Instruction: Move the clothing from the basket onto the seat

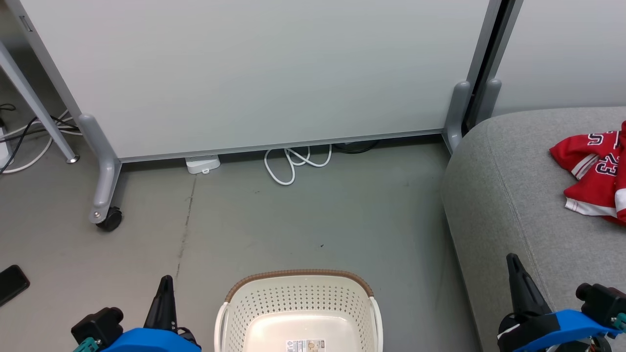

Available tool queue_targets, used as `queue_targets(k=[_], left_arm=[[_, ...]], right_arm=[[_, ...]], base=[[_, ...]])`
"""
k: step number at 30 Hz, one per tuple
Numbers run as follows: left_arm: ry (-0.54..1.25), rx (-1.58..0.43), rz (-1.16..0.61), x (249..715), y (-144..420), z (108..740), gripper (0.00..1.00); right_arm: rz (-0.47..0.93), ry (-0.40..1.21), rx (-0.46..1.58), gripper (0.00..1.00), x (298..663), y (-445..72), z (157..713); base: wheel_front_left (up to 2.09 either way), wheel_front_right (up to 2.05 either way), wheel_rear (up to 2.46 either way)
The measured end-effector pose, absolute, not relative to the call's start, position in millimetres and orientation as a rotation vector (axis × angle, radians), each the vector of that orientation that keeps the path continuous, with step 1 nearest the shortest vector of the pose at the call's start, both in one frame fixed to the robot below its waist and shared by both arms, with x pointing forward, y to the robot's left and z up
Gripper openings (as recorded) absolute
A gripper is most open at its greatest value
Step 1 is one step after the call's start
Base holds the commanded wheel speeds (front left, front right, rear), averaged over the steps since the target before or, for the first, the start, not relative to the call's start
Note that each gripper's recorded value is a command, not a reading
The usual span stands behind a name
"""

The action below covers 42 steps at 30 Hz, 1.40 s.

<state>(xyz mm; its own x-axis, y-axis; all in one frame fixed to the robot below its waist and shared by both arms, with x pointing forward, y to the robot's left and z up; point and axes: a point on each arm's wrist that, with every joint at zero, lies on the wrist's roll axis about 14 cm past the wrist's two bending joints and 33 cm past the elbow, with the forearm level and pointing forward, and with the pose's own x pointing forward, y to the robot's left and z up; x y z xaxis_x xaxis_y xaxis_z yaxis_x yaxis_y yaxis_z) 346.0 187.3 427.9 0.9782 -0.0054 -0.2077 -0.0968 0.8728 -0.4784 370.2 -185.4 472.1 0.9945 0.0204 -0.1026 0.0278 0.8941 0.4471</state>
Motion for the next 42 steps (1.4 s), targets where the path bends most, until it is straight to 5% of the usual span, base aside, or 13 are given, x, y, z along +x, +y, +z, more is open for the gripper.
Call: queue_targets(k=[42], left_arm=[[0.121,-1.054,0.107,368,199,460,0.0]], right_arm=[[-0.045,0.078,1.033,0.0,379,-193,483]], base=[[0.0,0.0,0.0]])
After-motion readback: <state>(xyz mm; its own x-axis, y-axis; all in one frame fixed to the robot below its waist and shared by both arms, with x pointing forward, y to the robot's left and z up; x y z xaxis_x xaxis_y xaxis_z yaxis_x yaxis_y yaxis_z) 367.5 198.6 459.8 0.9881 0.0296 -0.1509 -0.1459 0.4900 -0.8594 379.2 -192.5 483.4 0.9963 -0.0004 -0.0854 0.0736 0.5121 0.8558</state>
